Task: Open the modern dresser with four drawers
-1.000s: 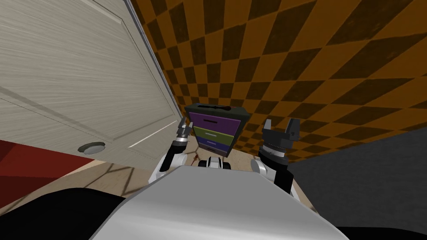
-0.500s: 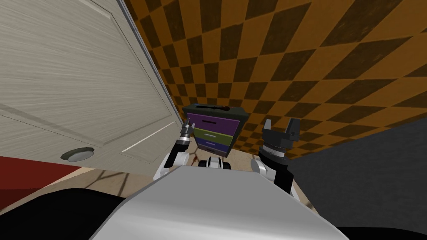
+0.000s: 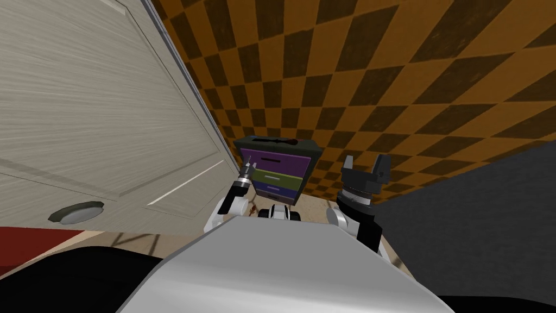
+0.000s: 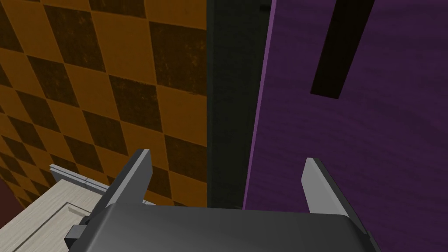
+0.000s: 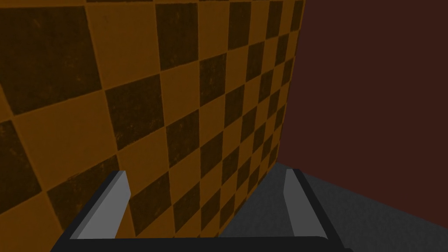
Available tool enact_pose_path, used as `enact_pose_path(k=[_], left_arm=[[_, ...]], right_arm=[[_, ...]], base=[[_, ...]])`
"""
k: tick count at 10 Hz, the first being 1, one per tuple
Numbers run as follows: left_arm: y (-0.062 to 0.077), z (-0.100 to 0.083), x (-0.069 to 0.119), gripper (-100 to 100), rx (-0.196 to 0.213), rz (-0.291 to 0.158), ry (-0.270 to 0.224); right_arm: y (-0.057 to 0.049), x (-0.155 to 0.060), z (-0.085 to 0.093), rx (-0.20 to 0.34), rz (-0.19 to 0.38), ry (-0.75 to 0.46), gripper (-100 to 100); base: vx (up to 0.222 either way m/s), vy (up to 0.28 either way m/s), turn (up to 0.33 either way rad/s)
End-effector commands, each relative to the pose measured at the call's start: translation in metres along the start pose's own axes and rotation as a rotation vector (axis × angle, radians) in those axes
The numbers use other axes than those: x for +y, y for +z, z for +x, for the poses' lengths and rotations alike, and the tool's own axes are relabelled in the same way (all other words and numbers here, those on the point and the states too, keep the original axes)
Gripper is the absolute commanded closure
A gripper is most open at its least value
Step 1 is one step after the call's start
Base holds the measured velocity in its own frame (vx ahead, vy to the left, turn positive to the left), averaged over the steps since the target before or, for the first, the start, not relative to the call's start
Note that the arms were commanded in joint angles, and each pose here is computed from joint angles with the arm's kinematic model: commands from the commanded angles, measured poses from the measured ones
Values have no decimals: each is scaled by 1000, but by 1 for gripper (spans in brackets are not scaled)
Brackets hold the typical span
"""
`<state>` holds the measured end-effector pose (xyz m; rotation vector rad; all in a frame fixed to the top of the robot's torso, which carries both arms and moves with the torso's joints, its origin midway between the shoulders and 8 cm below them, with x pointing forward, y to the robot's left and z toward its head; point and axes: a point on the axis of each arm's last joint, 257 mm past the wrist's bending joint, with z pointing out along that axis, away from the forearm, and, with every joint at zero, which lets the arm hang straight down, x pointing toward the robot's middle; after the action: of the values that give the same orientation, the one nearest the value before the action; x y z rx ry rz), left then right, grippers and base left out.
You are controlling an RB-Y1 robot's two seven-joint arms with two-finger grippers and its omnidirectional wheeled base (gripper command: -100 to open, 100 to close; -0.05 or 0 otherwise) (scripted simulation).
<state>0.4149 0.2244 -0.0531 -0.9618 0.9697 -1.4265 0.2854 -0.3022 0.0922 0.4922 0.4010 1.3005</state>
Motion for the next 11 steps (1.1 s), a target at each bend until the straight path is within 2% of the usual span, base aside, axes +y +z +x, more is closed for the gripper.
enact_pose_path(k=[1, 10, 11], left_arm=[[1, 5, 20, -100, 12, -60, 3], [0, 18, 76, -100, 49, -244, 27], [0, 17, 71, -100, 46, -228, 24]], right_arm=[[0, 0, 0, 0, 0, 0, 0], [0, 0, 0, 0, 0, 0, 0], [0, 0, 0, 0, 0, 0, 0]], base=[[24, 11, -54], [22, 11, -65], [12, 6, -16]])
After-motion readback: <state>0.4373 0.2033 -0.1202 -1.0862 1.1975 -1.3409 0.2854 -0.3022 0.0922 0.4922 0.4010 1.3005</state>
